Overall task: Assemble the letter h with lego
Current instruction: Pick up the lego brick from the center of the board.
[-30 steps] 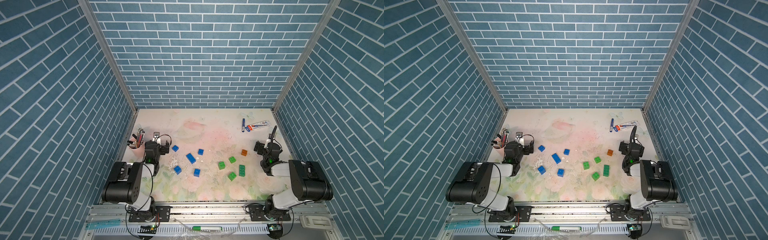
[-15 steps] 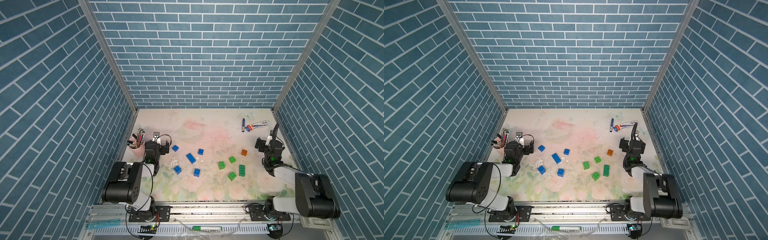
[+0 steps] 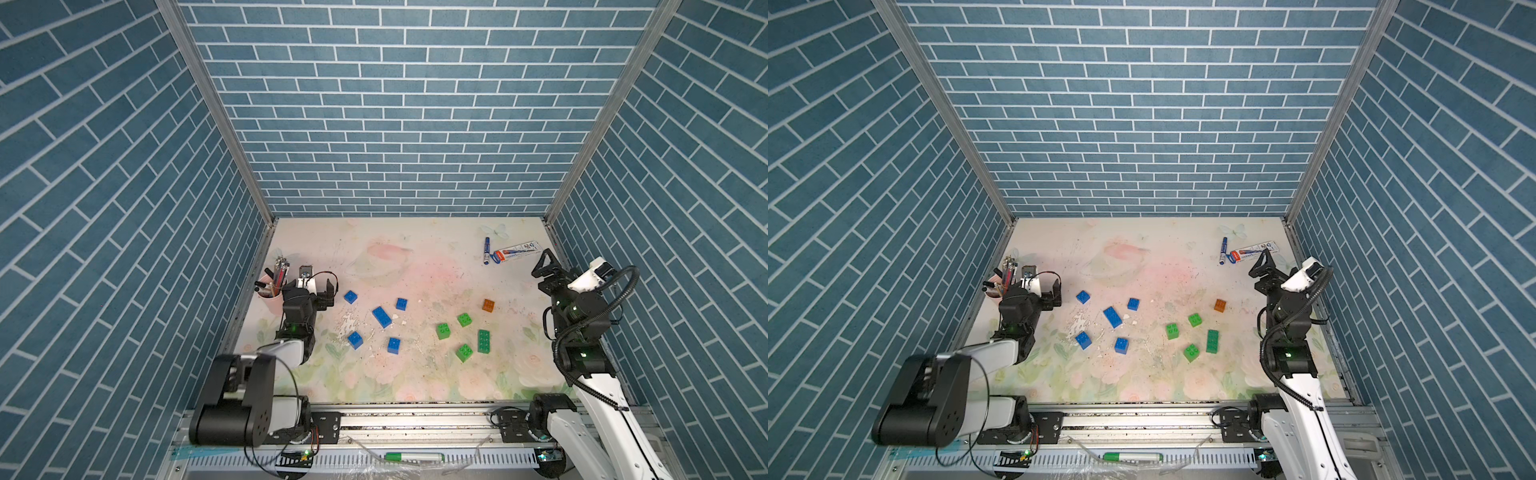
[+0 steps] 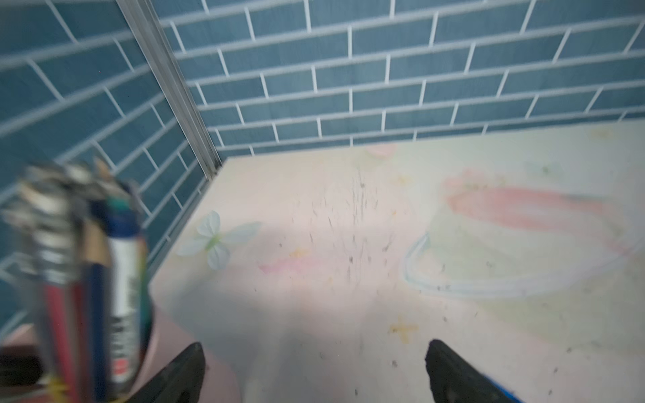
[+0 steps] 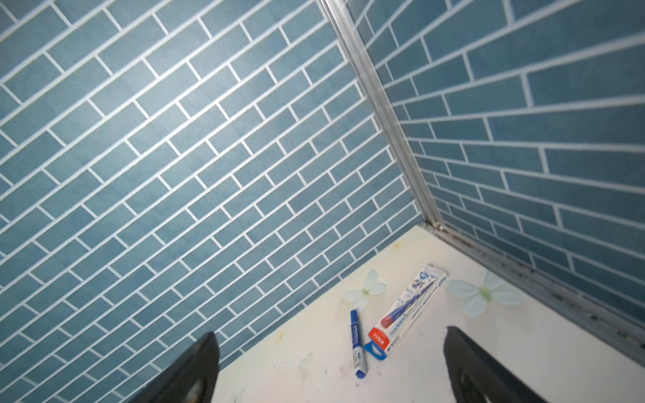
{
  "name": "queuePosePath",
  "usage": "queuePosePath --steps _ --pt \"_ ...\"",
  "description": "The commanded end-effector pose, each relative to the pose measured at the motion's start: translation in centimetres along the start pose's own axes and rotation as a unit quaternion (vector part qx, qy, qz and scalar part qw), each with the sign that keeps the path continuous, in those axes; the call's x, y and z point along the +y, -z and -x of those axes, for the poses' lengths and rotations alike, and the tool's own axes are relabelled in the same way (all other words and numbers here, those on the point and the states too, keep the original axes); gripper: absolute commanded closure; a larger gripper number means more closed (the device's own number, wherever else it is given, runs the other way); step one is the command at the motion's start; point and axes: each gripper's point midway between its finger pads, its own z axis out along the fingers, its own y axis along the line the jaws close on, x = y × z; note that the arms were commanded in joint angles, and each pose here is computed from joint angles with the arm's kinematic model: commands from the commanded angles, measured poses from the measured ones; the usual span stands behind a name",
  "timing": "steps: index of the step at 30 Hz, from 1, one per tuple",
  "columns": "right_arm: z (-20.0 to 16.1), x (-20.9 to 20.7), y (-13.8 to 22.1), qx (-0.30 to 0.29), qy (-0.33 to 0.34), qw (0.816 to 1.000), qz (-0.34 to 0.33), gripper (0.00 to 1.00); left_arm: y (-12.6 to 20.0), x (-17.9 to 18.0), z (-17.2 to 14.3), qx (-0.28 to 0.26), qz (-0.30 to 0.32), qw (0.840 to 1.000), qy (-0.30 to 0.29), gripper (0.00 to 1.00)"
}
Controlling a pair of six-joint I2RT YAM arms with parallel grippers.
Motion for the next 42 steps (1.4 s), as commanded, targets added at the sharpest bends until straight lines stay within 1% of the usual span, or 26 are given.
queuePosePath --steps 1,3,4,5,6,7,8,9,10,11,12,13,14,17,19,22,24,27,29,32,34,37,39,42 --pt "-4.0 0.8 -1.0 0.137 -0.037 0.990 -0.017 0.01 2.7 0.4 5.8 -0.073 0.003 0.996 0.054 0.01" --pt "-5.3 1.3 -1.2 0.180 -0.028 0.983 -0.023 0.01 4.4 -0.8 9.4 -0.100 -0.047 0.992 0.067 0.01" --pt "-5.8 1.7 -1.1 0.196 -0.020 0.980 -0.019 0.01 5.3 -0.9 10.8 -0.102 -0.060 0.989 0.091 0.01" --pt "-6.3 2.0 -1.0 0.213 -0.011 0.977 -0.016 0.01 6.1 -0.5 12.1 -0.109 -0.059 0.984 0.128 0.01" --pt "-6.9 2.5 -0.8 0.234 0.004 0.972 -0.013 0.01 7.1 0.5 13.1 -0.113 -0.043 0.975 0.185 0.01" --pt "-7.6 2.8 -0.6 0.261 0.019 0.965 -0.017 0.01 7.7 1.5 12.6 -0.094 -0.021 0.961 0.258 0.01" --pt "-8.2 3.0 -0.4 0.285 0.030 0.958 -0.020 0.01 8.5 2.7 11.9 -0.079 0.006 0.945 0.317 0.01" --pt "-8.8 3.1 -0.2 0.310 0.042 0.950 -0.027 0.01 9.5 3.9 10.9 -0.061 0.045 0.924 0.374 0.01" --pt "-9.4 3.2 0.0 0.329 0.050 0.943 -0.032 0.01 10.5 4.6 10.7 -0.048 0.070 0.915 0.394 0.01" --pt "-10.0 3.3 0.2 0.348 0.055 0.935 -0.035 0.01 11.0 4.5 10.9 -0.025 0.073 0.922 0.380 0.01" --pt "-10.6 3.3 0.4 0.367 0.059 0.928 -0.039 0.01 11.0 3.8 10.7 0.005 0.059 0.931 0.361 0.01" --pt "-11.1 3.4 0.6 0.380 0.063 0.922 -0.042 0.01 11.2 3.0 11.5 0.015 0.037 0.935 0.354 0.01" --pt "-11.9 3.4 1.0 0.396 0.070 0.914 -0.044 0.01 10.8 2.0 10.9 0.050 0.022 0.935 0.351 0.01" --pt "-13.9 3.0 2.3 0.435 0.099 0.893 -0.053 0.01 10.8 0.2 10.4 0.090 -0.020 0.937 0.338 0.01" --pt "-15.0 2.7 3.2 0.459 0.111 0.880 -0.056 0.01 10.9 -0.3 8.9 0.123 -0.024 0.934 0.334 0.01" --pt "-16.5 2.9 4.6 0.491 0.122 0.861 -0.047 0.01 10.9 -1.4 6.4 0.200 -0.032 0.933 0.299 0.01" --pt "-17.4 2.8 5.6 0.511 0.135 0.848 -0.044 0.01 11.0 -1.8 5.0 0.249 -0.027 0.923 0.292 0.01" --pt "-19.1 3.5 6.8 0.536 0.148 0.831 -0.020 0.02 11.7 -2.2 2.7 0.301 -0.019 0.907 0.294 0.01" --pt "-20.4 4.1 7.4 0.552 0.158 0.819 -0.005 0.03 12.2 -2.5 1.5 0.320 -0.019 0.900 0.296 0.01" --pt "-22.7 5.8 8.3 0.582 0.161 0.796 0.031 0.06 13.0 -3.1 -0.3 0.354 -0.023 0.884 0.305 0.01" --pt "-24.1 7.4 8.9 0.597 0.171 0.782 0.059 0.07 13.5 -2.9 -1.6 0.381 -0.008 0.874 0.303 0.01" --pt "-26.0 9.6 9.1 0.604 0.206 0.765 0.082 0.08 13.9 -2.8 -2.8 0.407 0.007 0.863 0.298 0.01" --pt "-27.6 11.3 9.5 0.620 0.212 0.748 0.104 0.11 14.2 -2.5 -4.1 0.421 0.024 0.855 0.301 0.01" --pt "-29.5 13.4 9.7 0.630 0.216 0.735 0.126 0.12 14.5 -3.1 -5.8 0.442 0.026 0.838 0.318 0.01"
